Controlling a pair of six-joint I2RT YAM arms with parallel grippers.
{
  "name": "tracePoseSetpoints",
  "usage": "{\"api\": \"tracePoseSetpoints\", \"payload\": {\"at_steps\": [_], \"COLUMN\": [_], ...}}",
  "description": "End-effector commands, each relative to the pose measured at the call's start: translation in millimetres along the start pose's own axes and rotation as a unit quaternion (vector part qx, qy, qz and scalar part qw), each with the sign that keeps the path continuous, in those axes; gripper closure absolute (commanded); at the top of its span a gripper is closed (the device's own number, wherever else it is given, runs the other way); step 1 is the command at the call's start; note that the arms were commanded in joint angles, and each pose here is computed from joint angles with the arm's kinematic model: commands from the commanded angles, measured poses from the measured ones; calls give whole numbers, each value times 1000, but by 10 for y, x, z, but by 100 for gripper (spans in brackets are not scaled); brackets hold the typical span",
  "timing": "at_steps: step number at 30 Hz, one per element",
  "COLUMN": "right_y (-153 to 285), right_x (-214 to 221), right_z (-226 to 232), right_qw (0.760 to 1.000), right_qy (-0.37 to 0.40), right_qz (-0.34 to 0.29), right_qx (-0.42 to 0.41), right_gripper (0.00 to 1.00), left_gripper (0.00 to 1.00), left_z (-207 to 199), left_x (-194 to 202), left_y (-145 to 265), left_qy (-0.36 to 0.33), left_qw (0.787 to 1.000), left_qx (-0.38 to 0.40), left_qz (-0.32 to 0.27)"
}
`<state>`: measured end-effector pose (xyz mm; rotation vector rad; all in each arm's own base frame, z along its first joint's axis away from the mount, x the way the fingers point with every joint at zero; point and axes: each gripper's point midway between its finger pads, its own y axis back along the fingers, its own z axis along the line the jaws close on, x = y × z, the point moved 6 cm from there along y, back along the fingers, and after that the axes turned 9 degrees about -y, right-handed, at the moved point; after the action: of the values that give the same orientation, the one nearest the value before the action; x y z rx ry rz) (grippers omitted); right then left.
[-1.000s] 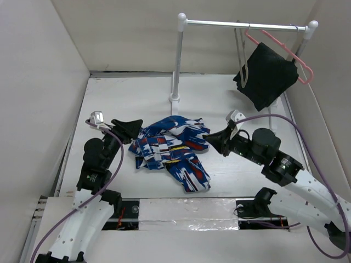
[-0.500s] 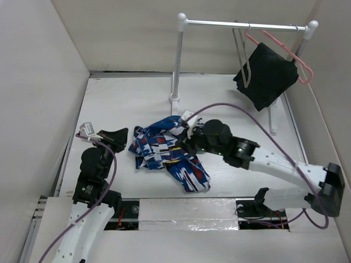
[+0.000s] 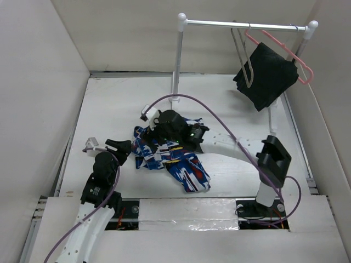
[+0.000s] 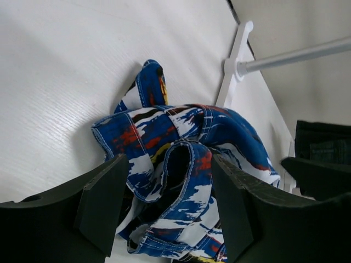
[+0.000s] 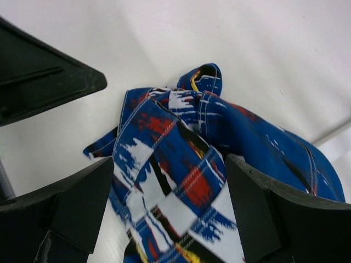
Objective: Place the trousers on the hanger
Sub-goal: Flatten out the trousers at the center of the board.
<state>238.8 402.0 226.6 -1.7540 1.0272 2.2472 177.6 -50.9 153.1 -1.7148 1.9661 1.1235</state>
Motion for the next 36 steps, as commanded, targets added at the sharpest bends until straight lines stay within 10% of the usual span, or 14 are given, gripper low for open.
{"api": "tracePoseSetpoints", "payload": {"at_steps": [1,12,18,25,30,36], "right_y": [-219,-824,-615,524,1612,2725], "right_x": [-109,191,21,-549,-247,807], "right_z": [92,81,12,-459,-1201,-1853], "right_qw": [1000,997,998,983,922,786], "right_qy": [23,51,26,-47,-197,-342], "right_qz": [-11,52,24,-101,-190,-312], "right_qx": [4,38,59,149,273,410], "right_gripper": [11,22,100,100,100,99], "left_gripper": [41,45,45,41,41,36], "left_z": [92,-4,-42,-265,-427,-586], "left_x": [-114,-389,-344,-223,-131,12], "left_y": [59,339,256,58,-138,-403], "left_qy": [41,84,58,7,-24,-62], "left_qw": [997,987,992,996,994,987], "left_qx": [-31,30,21,76,104,142], "left_qz": [-48,-136,-109,-51,-5,49]}}
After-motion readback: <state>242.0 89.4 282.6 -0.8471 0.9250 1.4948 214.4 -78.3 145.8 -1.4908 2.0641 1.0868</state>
